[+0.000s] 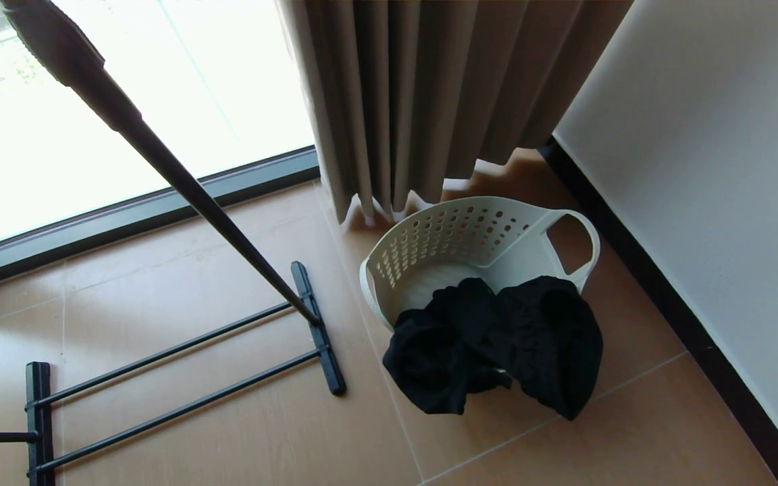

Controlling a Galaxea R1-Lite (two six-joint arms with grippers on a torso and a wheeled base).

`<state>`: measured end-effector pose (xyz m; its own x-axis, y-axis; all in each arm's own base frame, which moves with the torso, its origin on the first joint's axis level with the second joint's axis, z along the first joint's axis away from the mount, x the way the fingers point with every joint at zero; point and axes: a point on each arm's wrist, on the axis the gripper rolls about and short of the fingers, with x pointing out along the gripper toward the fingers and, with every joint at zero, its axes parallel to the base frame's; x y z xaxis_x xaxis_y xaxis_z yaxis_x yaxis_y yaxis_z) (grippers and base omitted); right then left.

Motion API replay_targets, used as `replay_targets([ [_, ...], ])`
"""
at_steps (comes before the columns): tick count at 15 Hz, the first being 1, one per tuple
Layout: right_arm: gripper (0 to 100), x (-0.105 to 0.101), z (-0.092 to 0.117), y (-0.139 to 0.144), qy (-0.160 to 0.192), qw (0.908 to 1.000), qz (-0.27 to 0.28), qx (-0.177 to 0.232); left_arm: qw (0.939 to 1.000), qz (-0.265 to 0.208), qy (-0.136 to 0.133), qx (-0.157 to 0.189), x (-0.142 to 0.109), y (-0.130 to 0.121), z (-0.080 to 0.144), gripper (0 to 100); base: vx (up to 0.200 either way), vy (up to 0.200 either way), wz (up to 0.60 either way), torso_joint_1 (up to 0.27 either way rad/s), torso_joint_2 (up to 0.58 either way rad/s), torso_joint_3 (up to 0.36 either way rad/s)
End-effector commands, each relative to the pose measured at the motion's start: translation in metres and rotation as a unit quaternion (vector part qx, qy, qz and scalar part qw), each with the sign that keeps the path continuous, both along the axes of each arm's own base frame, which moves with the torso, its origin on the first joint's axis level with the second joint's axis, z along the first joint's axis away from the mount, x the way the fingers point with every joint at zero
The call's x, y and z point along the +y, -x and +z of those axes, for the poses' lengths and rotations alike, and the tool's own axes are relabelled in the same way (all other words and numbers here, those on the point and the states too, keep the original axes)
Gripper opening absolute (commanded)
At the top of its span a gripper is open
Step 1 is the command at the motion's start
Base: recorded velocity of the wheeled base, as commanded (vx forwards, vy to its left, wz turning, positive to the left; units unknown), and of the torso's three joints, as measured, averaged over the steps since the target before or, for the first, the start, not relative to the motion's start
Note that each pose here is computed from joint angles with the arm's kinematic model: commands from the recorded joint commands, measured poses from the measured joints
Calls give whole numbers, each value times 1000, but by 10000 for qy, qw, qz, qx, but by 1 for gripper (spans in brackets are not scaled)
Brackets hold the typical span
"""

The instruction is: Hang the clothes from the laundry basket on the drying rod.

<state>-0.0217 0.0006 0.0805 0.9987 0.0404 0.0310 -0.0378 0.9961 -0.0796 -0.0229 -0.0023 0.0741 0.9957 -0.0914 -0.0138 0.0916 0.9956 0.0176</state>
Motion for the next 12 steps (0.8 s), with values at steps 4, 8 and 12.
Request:
replay_targets([
  [4,100,6,44,-45,245,9806,1124,1590,10000,5,3,0,0,0,0,100,0,0,0,0,0,0],
  [8,100,20,76,-105,1048,9539,1485,2387,10000,5,-5,7,0,0,0,100,0,0,0,0,0,0],
  [12,100,40,79,-187,3187,8779,2175,2836,10000,5,3,0,0,0,0,100,0,0,0,0,0,0],
])
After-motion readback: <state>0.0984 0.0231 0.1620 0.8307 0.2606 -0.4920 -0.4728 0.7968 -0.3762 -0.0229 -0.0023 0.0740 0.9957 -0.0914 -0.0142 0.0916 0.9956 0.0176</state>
